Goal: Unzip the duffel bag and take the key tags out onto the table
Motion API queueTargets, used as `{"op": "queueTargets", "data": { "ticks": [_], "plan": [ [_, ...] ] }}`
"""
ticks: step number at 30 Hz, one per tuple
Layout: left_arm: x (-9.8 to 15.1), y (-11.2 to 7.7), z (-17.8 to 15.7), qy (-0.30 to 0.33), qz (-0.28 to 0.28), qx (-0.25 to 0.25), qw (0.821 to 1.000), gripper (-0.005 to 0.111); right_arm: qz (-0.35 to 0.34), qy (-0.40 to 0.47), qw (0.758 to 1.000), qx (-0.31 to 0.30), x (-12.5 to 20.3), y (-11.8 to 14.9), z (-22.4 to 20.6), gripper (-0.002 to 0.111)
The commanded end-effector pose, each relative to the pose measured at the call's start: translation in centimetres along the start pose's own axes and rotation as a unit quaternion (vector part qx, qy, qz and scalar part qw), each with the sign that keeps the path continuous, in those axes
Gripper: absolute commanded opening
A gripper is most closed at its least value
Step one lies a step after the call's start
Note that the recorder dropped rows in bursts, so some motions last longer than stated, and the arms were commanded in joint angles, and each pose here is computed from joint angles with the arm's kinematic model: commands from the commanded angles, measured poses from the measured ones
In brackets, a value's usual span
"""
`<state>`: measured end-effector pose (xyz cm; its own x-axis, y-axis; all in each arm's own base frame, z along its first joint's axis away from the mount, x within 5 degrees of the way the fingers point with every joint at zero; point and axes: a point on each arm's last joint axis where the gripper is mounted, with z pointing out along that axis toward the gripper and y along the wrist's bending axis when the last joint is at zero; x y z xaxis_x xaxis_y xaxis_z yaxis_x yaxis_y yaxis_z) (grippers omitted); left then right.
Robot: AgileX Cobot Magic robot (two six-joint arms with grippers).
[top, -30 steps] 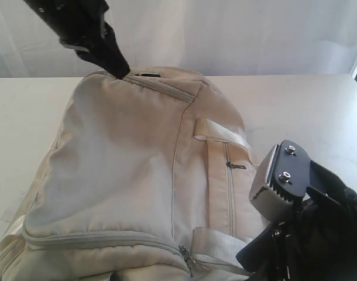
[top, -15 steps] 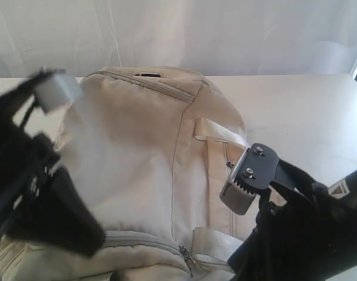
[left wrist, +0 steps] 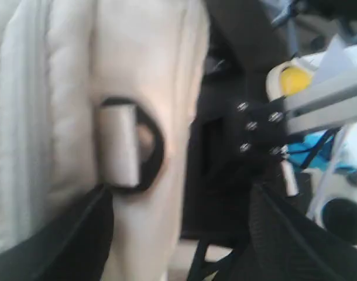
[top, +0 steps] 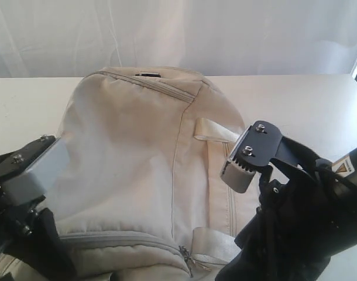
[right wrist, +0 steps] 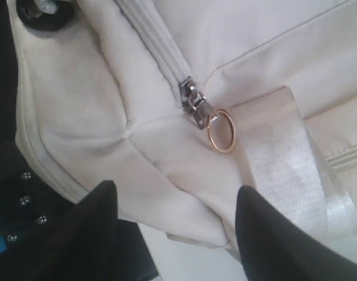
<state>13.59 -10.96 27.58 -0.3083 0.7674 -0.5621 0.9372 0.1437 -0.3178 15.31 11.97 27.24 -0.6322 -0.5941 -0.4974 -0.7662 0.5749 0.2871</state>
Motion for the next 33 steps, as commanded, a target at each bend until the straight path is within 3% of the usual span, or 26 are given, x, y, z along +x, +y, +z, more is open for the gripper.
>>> {"op": "queueTargets", "data": {
  "ticks": [1,6,12,16,20,21,24,28,30,33],
  "plan": [
    [0.1,1.4,-1.6,0.067,-0.015,-0.109,0.992,0.07,0.0,-0.006,1.0,0.003,-0.1,0.1,-0.3,0.055],
    [0.0,1.7,-1.7,0.062,-0.018,-0.126,0.99,0.07,0.008,-0.006,1.0,0.003,-0.1,0.1,-0.3,0.055],
    [2.5,1.9,0.7,0.08,-0.044,-0.108,0.99,0.065,0.009,-0.006,1.0,0.003,-0.1,0.1,-0.3,0.055],
    [3.3,1.9,1.5,0.084,-0.054,-0.109,0.989,0.04,0.009,-0.006,1.0,0.002,-0.1,0.2,-0.3,0.055],
    [3.7,2.1,1.4,0.106,-0.038,-0.114,0.987,0.001,0.009,-0.006,1.0,0.002,-0.1,0.2,-0.3,0.055],
    [4.1,2.2,1.3,0.125,-0.029,-0.123,0.984,0.0,0.009,-0.006,1.0,0.002,-0.1,0.2,-0.3,0.055],
    [5.1,2.9,0.6,0.186,-0.047,-0.171,0.966,0.0,0.009,-0.006,1.0,0.002,-0.1,0.2,-0.3,0.055],
    [5.7,4.1,-1.2,0.257,-0.063,-0.259,0.929,0.0,0.009,-0.006,1.0,0.002,-0.1,0.2,-0.3,0.055],
    [5.6,5.0,-2.5,0.272,-0.064,-0.33,0.902,0.0,0.009,-0.007,1.0,0.003,-0.1,0.1,-0.3,0.055],
    [4.6,6.8,-4.5,0.264,-0.012,-0.444,0.856,0.0,0.01,-0.014,1.0,0.007,-0.2,0.1,-0.3,0.055]
  ]
}}
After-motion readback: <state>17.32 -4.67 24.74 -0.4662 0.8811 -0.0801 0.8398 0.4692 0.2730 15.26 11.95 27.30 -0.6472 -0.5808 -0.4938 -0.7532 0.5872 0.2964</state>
